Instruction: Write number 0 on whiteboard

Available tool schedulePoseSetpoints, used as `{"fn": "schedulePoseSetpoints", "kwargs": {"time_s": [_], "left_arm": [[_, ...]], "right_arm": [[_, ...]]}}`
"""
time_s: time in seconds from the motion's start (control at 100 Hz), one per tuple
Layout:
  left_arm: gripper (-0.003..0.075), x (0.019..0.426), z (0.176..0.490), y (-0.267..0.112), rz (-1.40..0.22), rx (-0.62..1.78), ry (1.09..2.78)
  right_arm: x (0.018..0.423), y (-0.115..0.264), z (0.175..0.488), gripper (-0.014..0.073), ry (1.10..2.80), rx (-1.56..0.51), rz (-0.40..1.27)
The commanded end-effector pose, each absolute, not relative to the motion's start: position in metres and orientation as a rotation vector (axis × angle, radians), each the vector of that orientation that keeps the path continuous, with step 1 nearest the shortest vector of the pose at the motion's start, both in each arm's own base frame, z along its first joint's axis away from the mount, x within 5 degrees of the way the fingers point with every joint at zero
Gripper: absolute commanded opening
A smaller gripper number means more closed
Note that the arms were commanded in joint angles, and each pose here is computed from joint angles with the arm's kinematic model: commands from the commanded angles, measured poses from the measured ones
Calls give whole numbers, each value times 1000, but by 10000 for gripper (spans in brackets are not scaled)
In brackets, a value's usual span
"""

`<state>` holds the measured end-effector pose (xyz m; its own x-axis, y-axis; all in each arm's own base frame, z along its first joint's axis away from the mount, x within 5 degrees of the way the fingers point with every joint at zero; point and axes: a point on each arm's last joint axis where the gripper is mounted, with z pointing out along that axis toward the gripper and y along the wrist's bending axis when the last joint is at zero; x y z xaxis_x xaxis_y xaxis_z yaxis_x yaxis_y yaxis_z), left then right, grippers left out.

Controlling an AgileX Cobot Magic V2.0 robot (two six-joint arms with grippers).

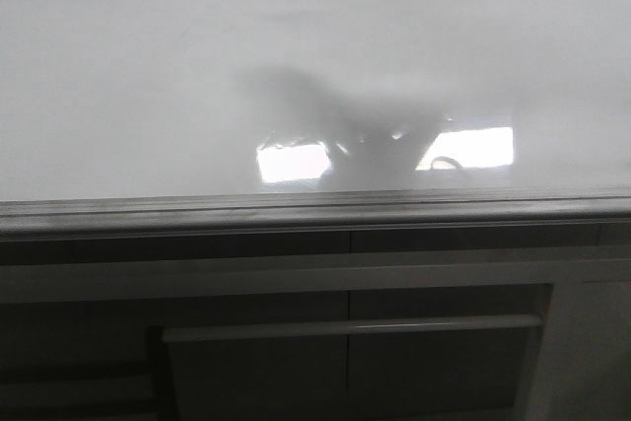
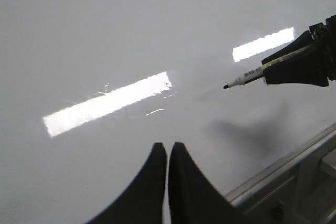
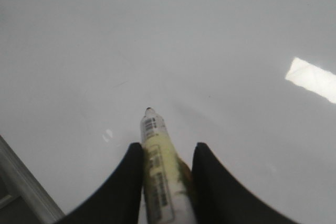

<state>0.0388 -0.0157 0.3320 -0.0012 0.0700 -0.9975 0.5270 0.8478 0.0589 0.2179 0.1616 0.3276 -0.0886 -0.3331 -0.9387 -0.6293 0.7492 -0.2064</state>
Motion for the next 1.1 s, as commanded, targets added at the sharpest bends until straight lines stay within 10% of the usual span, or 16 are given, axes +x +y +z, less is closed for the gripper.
{"fn": "schedulePoseSetpoints", "kwargs": {"time_s": [0.0,1.09], "left_arm": [[-20,37,346,-17,-422,468,1460],[-20,37,346,-18,-449,459,1468]], "right_arm": [[222,160,351,-65,1582,-698,289],[257,184,339,-65,1633,-706,289]]}}
